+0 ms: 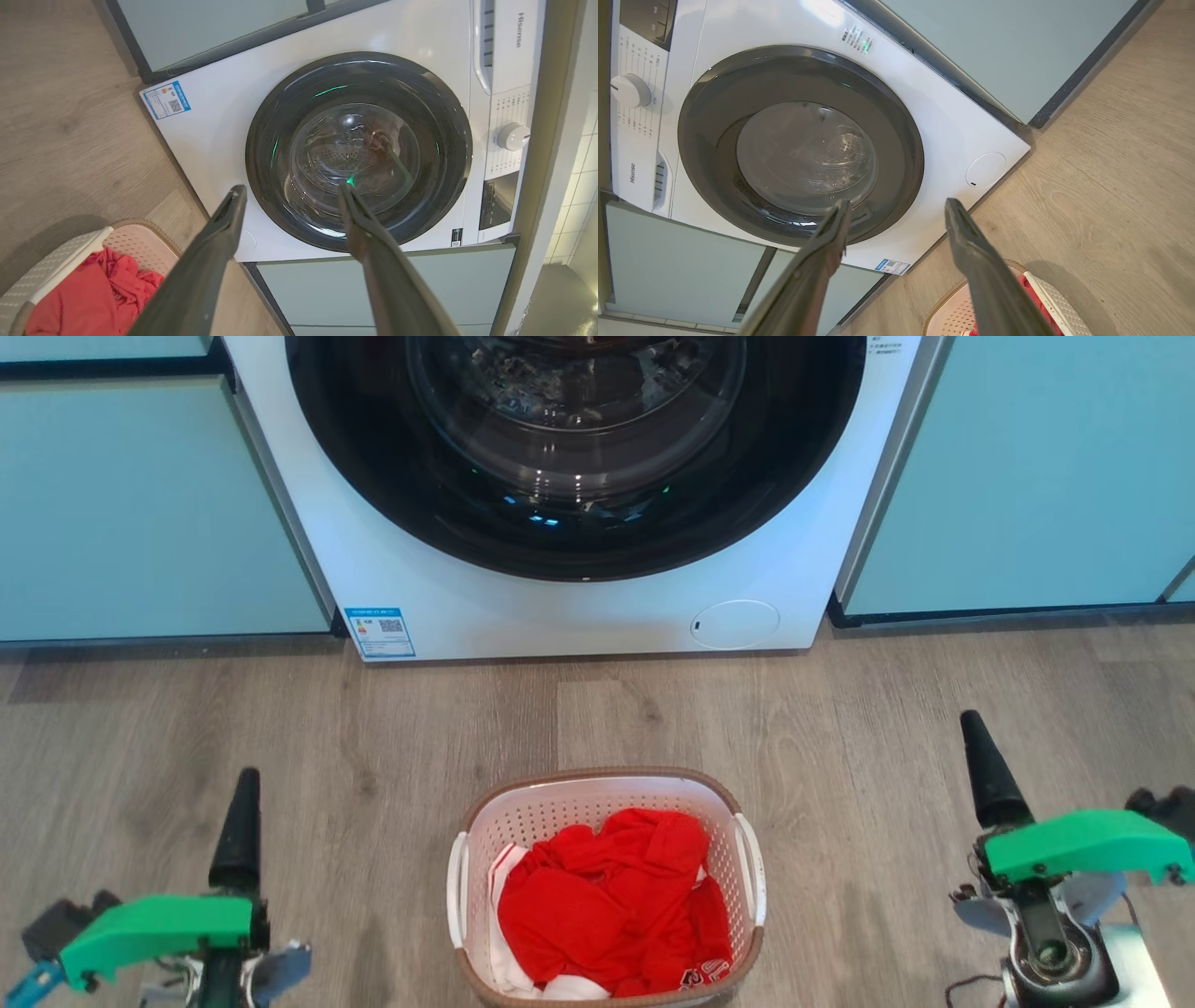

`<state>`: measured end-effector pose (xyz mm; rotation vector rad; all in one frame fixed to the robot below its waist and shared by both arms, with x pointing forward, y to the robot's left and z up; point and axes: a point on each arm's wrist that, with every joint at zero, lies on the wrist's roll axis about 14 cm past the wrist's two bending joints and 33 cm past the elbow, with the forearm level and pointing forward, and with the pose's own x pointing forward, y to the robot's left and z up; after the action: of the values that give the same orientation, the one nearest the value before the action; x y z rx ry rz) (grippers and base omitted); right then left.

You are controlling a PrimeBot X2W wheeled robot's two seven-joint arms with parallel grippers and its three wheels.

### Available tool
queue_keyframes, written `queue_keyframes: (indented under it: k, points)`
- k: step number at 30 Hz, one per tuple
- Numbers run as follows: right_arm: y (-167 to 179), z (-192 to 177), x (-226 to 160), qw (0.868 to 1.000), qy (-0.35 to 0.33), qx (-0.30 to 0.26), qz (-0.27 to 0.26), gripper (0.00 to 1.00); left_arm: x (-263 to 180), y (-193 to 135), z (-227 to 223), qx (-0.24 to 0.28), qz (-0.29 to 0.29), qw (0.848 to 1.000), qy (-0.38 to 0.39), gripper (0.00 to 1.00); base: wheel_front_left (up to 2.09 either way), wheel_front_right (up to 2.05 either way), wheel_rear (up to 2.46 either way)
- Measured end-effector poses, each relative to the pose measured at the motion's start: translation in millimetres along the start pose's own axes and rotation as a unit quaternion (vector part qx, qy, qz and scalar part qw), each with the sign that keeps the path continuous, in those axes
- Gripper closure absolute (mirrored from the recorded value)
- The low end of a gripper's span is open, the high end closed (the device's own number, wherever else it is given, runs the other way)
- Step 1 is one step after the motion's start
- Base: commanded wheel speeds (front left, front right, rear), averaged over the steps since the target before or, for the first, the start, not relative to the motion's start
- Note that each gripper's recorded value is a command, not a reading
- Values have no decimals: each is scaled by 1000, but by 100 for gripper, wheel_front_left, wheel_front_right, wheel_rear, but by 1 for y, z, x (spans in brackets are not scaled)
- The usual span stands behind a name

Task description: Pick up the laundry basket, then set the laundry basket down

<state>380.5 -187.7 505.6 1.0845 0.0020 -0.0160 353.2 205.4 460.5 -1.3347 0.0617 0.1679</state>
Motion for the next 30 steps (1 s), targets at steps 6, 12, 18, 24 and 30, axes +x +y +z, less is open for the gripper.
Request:
queue_keyframes:
  k: [6, 12, 18, 24, 30]
  points:
    - [13, -2, 3, 998, 1, -55, 21, 0, 5, -23, 11, 53, -33, 998, -20, 0, 0, 0, 0]
    - [32, -6, 8, 993, 1, -109, 50, 0, 7, -43, 10, 130, -48, 990, -26, 0, 0, 0, 0]
    - [48, -11, 10, 984, 1, -163, 78, 0, 8, -57, -5, 210, -54, 976, -20, 0, 0, 0, 0]
    - [58, -16, 9, 972, 3, -212, 97, 0, 6, -62, -30, 333, -52, 941, -5, 0, 0, 0, 0]
    - [63, -26, 6, 954, 15, -274, 118, 0, 5, -54, -44, 425, -31, 905, 6, 0, 0, 0, 0]
